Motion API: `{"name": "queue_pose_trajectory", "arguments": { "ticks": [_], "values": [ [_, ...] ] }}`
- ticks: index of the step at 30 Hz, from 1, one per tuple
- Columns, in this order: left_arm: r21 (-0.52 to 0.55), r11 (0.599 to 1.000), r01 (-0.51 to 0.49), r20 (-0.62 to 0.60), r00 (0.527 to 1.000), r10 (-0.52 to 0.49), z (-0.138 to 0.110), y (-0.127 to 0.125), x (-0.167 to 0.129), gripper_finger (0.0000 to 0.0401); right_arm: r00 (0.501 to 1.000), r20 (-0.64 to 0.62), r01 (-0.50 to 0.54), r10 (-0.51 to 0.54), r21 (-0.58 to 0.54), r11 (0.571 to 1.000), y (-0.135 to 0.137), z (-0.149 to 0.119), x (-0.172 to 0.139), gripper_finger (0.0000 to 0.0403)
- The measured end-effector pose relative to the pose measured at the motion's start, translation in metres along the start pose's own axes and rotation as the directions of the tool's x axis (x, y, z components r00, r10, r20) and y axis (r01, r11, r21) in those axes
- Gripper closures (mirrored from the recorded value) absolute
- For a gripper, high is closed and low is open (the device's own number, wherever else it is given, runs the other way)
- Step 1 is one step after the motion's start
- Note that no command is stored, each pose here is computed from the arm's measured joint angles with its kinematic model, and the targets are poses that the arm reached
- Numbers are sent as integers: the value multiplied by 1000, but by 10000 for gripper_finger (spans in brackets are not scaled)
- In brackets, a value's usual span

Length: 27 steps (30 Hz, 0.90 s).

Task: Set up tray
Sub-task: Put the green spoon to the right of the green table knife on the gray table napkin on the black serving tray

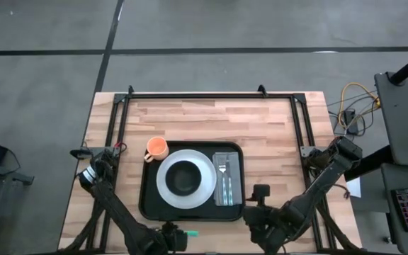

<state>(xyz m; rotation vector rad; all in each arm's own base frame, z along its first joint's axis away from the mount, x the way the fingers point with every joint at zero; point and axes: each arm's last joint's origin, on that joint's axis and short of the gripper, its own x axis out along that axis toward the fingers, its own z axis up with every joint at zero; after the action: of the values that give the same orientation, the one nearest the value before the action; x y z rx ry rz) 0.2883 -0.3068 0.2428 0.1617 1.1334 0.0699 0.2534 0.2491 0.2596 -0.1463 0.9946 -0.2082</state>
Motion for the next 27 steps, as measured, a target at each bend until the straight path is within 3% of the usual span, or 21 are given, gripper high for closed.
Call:
{"name": "queue_pose_trajectory", "arguments": {
  "ticks": [2,6,8,12,15,19,27],
  "values": [
    [73,997,-15,-11,1000,16,11,6,-17,368,998,70,-7,5,23,1000,-5,4,-8,131],
    [256,966,-32,18,999,29,30,20,-42,368,975,195,-129,106,110,986,-17,9,-20,133],
    [375,926,-41,18,999,37,35,26,-46,368,957,248,-195,154,151,969,-26,9,-21,134],
    [596,801,-52,-25,996,83,37,37,-41,368,900,388,-317,200,265,911,-51,5,-12,134],
    [649,759,-52,-55,992,115,41,49,-33,368,833,507,-431,220,347,833,-71,-2,0,133],
    [734,674,-86,-56,981,186,47,63,-29,368,750,614,-562,246,395,726,-93,-8,25,133],
    [856,495,-152,-18,947,321,56,84,-26,368,779,581,-561,235,479,675,-112,1,67,133]
  ]
}}
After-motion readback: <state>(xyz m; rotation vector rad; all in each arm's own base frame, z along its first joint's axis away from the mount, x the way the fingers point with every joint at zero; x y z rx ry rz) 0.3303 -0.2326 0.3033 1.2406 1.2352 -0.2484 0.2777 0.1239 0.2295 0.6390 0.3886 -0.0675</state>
